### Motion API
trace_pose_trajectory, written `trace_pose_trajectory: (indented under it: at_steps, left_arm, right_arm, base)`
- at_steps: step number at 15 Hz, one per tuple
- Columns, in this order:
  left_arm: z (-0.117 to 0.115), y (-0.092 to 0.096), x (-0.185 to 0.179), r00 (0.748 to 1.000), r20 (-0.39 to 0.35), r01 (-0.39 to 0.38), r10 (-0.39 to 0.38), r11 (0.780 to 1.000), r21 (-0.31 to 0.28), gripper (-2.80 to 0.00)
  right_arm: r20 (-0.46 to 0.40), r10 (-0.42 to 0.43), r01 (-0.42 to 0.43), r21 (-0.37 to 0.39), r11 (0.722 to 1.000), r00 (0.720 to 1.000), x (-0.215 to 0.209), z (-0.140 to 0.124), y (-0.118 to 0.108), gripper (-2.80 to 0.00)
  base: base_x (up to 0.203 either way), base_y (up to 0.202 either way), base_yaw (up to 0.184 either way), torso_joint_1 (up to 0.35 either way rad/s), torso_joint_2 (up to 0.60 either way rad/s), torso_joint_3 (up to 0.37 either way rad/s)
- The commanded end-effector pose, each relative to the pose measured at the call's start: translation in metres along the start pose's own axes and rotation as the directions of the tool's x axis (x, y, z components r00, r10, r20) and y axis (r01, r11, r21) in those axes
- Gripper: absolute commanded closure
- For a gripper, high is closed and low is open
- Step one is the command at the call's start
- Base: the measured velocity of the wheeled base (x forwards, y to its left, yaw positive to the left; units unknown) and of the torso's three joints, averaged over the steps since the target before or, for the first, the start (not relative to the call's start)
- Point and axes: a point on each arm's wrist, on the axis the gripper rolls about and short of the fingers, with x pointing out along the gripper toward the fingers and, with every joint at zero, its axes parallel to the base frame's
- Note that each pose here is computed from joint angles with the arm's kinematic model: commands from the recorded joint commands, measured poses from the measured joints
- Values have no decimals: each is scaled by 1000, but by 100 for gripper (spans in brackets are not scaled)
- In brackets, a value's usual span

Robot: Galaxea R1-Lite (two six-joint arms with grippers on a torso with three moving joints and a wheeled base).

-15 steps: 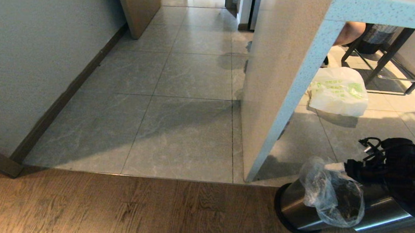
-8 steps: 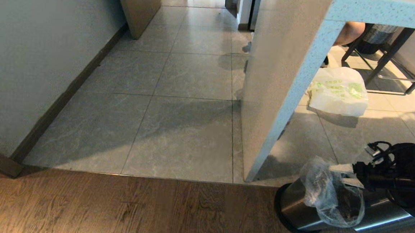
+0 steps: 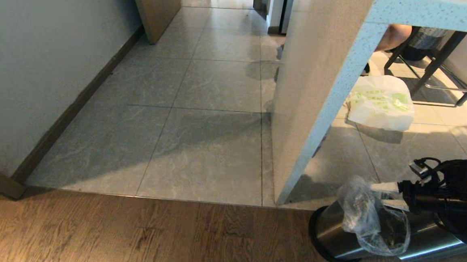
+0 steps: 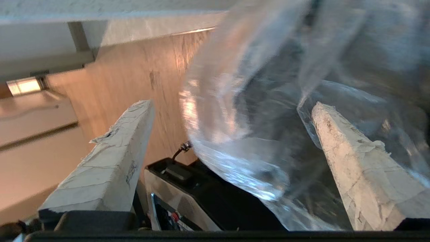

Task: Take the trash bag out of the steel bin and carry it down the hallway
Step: Pick up the trash bag

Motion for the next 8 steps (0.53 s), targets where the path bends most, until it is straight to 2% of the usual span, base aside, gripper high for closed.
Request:
trace_pose_trajectory:
  at_steps: [1, 3, 5, 8]
  left_arm:
    - [0, 0, 0, 1000, -3, 0, 0, 1000, 0, 0]
    - [0, 0, 0, 1000, -1, 0, 0, 1000, 0, 0]
    - [0, 0, 0, 1000, -1, 0, 0, 1000, 0, 0]
    - [0, 0, 0, 1000, -1, 0, 0, 1000, 0, 0]
  right_arm:
    - [-10, 12, -13, -12, 1000, 1000, 5, 0, 4, -280]
    - [-3, 2, -2, -45, 999, 1000, 10, 3, 7, -280]
    - [18, -56, 57, -91, 994, 998, 17, 8, 9, -280]
    - [57, -65, 73, -141, 987, 996, 22, 15, 8, -280]
  base:
    - [0, 0, 0, 0, 0, 0]
    - [0, 0, 0, 0, 0, 0]
    - [0, 0, 0, 0, 0, 0]
    - [0, 0, 0, 0, 0, 0]
